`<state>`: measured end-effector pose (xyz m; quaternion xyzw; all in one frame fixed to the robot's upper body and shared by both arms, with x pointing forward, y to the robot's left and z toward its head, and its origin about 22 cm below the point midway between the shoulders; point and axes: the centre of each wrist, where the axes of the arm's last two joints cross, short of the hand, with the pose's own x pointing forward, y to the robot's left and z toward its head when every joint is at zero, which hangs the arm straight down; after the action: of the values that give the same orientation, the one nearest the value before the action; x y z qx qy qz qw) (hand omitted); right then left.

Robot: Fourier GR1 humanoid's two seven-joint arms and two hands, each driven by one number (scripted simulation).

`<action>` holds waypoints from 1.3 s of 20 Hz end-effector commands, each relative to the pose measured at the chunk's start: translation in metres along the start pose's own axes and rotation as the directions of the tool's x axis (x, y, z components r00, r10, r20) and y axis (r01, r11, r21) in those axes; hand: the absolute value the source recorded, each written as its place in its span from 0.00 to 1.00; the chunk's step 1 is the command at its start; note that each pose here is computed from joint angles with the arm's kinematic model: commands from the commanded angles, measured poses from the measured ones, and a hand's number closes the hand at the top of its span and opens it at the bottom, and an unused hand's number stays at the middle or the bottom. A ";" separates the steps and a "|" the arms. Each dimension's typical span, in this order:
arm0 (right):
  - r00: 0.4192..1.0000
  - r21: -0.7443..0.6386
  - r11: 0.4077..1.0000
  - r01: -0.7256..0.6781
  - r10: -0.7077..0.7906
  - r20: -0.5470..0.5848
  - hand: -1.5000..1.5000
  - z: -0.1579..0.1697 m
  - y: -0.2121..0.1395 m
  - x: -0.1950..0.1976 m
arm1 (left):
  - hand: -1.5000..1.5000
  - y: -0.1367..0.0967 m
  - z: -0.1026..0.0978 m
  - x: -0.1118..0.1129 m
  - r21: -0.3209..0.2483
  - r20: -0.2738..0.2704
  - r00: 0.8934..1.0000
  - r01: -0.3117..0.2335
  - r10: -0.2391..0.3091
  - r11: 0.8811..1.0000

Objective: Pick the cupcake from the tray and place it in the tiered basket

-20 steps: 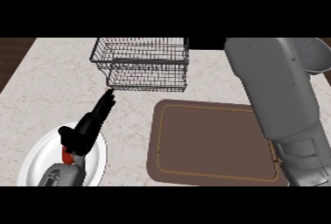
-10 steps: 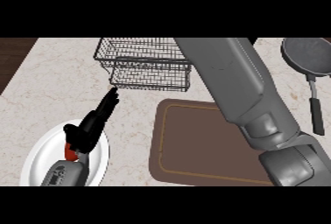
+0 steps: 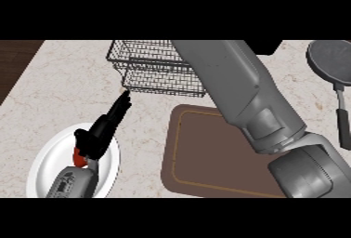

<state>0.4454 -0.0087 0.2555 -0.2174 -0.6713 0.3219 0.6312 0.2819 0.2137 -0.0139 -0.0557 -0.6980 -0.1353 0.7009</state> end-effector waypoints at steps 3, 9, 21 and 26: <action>0.992 0.043 0.992 0.119 -0.117 -0.047 1.00 -0.005 0.004 -0.002 | 0.50 -0.010 0.000 -0.003 -0.024 0.004 1.000 -0.011 0.011 1.000; 0.899 0.126 0.923 0.363 -0.311 -0.308 0.00 -0.009 0.003 -0.007 | 0.50 -0.005 -0.008 -0.007 -0.018 -0.013 1.000 0.009 -0.009 1.000; 0.877 -0.239 0.884 0.401 -0.446 -0.178 0.00 -0.010 -0.010 -0.008 | 0.50 0.005 0.010 -0.006 0.031 -0.008 1.000 -0.022 0.022 0.999; 0.875 -0.492 0.793 0.359 -0.470 -0.119 0.00 -0.017 -0.054 -0.045 | 0.50 0.014 0.016 -0.007 0.046 -0.016 1.000 -0.014 0.015 0.999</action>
<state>0.4638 -0.0403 0.2644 -0.1897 -0.6628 0.0470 0.7228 0.2756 0.2254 -0.0167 -0.0466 -0.6954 -0.1199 0.7070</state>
